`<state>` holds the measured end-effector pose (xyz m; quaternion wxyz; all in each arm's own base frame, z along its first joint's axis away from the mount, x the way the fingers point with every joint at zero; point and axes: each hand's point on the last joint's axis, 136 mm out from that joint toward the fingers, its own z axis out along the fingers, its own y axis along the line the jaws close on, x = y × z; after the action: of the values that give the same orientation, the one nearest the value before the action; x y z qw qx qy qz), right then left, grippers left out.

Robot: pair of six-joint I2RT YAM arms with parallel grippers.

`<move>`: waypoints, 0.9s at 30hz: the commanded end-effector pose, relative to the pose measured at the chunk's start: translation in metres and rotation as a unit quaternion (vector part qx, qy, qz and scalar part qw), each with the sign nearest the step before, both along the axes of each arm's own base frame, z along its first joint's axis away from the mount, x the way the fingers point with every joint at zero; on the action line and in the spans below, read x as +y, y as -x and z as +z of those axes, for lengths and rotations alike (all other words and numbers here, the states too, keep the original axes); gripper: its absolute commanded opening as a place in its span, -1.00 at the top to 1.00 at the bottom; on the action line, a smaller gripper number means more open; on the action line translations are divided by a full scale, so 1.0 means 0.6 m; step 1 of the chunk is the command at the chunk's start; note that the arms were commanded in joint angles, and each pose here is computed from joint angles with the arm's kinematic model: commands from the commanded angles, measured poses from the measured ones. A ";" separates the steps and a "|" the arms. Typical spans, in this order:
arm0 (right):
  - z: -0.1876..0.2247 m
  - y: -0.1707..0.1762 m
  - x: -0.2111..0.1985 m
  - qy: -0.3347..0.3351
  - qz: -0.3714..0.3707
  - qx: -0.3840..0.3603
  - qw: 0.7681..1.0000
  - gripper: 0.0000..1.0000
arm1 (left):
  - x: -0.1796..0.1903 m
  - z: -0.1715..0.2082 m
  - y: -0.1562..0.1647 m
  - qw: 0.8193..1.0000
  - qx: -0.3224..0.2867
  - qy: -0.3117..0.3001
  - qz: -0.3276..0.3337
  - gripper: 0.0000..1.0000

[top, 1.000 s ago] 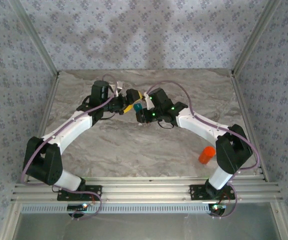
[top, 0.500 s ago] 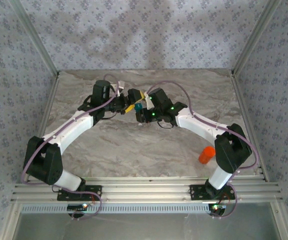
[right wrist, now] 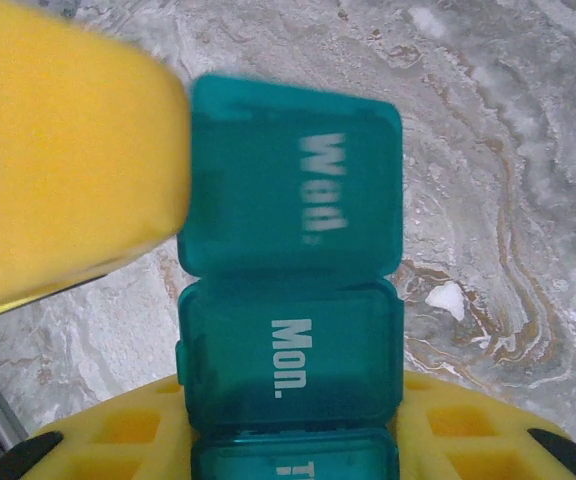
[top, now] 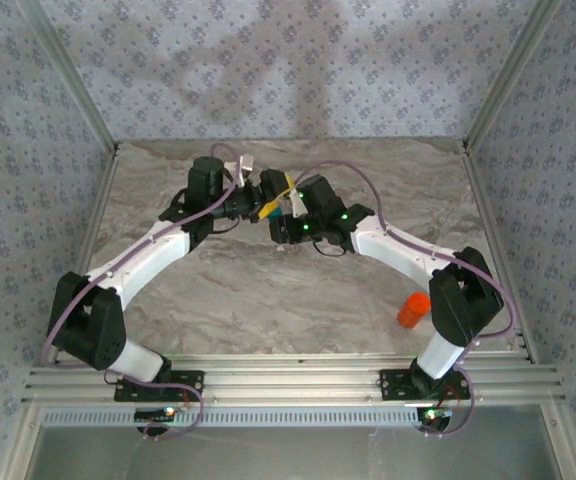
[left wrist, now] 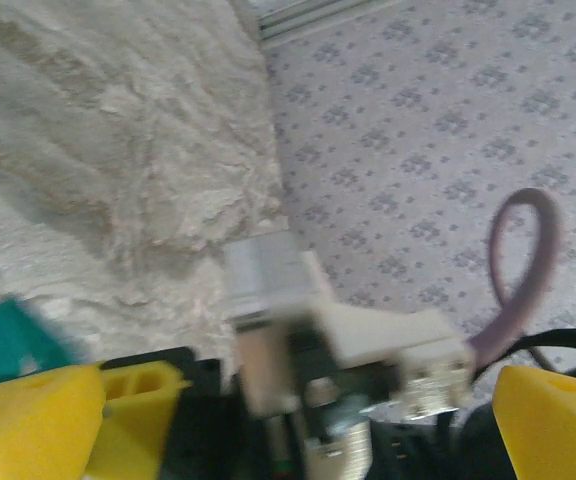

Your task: Sort the pills into containers

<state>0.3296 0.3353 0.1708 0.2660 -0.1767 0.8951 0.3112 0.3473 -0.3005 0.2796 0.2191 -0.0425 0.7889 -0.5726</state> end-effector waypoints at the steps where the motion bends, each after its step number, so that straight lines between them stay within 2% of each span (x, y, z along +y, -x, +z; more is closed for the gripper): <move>1: -0.001 0.006 0.004 -0.006 0.008 0.001 1.000 0.31 | 0.003 0.064 -0.008 0.998 -0.049 0.021 0.016 -0.99; 4: -0.010 0.011 -0.006 -0.001 0.005 0.004 1.000 0.31 | 0.052 0.043 -0.021 0.996 -0.048 -0.030 0.073 -0.98; 7: -0.022 0.017 -0.019 0.012 0.006 0.007 1.000 0.31 | 0.119 0.011 -0.036 0.989 -0.022 -0.056 0.136 -0.99; 9: -0.055 0.031 -0.034 0.034 0.009 0.025 0.999 0.31 | 0.162 -0.008 -0.040 0.983 -0.010 -0.066 0.171 -0.99; 14: -0.106 0.049 -0.059 0.088 0.027 0.042 0.995 0.29 | 0.240 -0.062 -0.032 0.971 0.025 -0.105 0.212 -0.99; 19: -0.155 0.061 -0.079 0.153 0.049 0.049 0.986 0.30 | 0.269 -0.109 -0.016 0.965 0.052 -0.137 0.216 -0.99; 27: -0.209 0.063 -0.091 0.234 0.082 0.047 0.968 0.28 | 0.271 -0.149 -0.003 0.964 0.075 -0.154 0.205 -0.99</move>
<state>0.2914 0.2854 0.0503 0.1549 -0.2608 0.9396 0.1587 0.3542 -0.1388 0.1928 0.2766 -0.2239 0.8507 -0.3869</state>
